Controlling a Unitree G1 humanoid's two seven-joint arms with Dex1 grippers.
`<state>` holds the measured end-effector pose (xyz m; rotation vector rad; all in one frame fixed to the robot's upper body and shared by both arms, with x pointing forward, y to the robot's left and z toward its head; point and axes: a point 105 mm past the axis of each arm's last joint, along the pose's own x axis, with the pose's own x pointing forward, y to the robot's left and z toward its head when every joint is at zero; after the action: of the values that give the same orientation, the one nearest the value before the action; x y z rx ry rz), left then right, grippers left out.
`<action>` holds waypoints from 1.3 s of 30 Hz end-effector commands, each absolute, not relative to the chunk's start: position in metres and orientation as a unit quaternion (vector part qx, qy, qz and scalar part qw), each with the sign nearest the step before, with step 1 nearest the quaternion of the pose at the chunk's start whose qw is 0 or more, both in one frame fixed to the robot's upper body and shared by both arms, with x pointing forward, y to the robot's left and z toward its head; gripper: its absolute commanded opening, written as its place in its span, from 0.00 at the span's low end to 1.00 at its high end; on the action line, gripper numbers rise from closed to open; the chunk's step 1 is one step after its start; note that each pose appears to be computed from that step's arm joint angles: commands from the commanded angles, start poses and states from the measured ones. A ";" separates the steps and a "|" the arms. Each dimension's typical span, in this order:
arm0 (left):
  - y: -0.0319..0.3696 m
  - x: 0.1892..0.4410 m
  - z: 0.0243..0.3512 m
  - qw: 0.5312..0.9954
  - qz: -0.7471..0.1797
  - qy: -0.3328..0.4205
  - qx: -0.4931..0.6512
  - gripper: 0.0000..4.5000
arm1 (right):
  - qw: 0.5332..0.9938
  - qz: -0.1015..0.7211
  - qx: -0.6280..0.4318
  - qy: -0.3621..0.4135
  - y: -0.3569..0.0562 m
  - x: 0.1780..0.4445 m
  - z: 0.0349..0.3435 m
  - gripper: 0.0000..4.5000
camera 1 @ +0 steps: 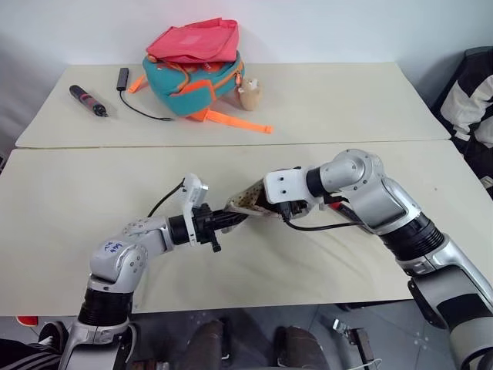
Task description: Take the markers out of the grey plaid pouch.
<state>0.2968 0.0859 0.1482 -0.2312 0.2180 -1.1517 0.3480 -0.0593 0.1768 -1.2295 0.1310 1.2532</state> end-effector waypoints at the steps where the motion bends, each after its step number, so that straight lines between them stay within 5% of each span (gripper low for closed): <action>1: 0.080 0.289 0.162 0.812 -0.567 0.074 -0.112 0.00 | 0.640 0.532 -0.554 0.031 -0.055 0.354 0.181 0.50; 10: 0.072 0.276 0.167 0.778 -0.602 0.094 -0.153 0.00 | 0.627 0.528 -0.572 0.036 -0.055 0.358 0.169 0.50; 24: 0.060 0.257 0.177 0.690 -0.653 0.140 -0.280 0.00 | 0.579 0.583 -0.565 0.074 -0.078 0.312 0.220 0.50; 28: 0.065 0.262 0.155 0.720 -0.626 0.168 -0.248 0.00 | 0.562 0.581 -0.576 0.117 -0.086 0.314 0.195 0.50; 39: 0.097 0.296 0.145 0.826 -0.538 0.098 -0.134 0.00 | 0.543 0.589 -0.581 0.145 -0.072 0.326 0.154 0.50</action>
<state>0.2916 0.0901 0.1359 -0.3099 0.2732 -1.1728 0.3263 -0.0709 0.1616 -1.3548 0.3278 1.3900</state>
